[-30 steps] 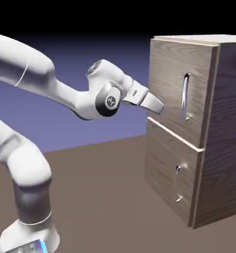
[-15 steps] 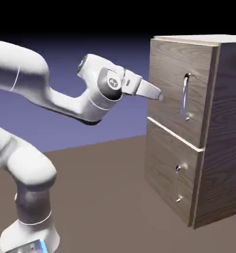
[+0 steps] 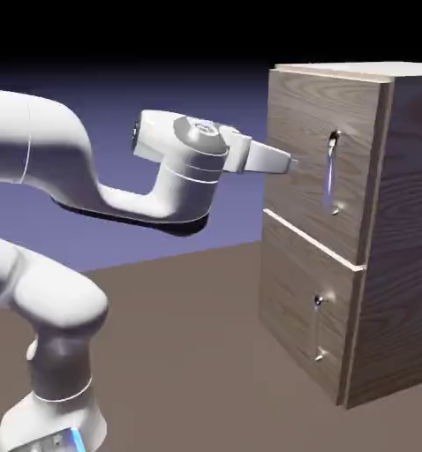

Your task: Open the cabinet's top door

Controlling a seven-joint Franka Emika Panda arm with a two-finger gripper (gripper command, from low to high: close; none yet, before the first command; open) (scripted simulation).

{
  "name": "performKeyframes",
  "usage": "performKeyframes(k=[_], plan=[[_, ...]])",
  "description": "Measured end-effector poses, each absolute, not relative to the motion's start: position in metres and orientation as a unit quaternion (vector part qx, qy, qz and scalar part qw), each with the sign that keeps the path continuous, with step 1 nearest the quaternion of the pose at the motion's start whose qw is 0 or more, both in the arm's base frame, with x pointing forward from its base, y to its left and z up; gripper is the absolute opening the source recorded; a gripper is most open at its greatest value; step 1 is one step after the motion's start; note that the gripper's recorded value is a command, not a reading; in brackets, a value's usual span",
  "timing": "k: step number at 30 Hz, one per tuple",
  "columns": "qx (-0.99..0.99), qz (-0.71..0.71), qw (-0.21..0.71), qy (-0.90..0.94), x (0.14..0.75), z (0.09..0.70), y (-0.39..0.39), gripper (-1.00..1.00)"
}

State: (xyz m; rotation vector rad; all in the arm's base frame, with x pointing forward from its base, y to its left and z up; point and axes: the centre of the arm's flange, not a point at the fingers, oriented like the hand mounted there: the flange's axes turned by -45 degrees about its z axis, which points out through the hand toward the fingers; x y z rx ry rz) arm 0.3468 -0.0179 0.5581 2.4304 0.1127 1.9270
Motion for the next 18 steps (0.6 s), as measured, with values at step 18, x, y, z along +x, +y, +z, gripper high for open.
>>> performKeyframes(k=[18], plan=[[0.716,0.698,-0.013,0.021,0.359,0.526,-0.088,0.00]])
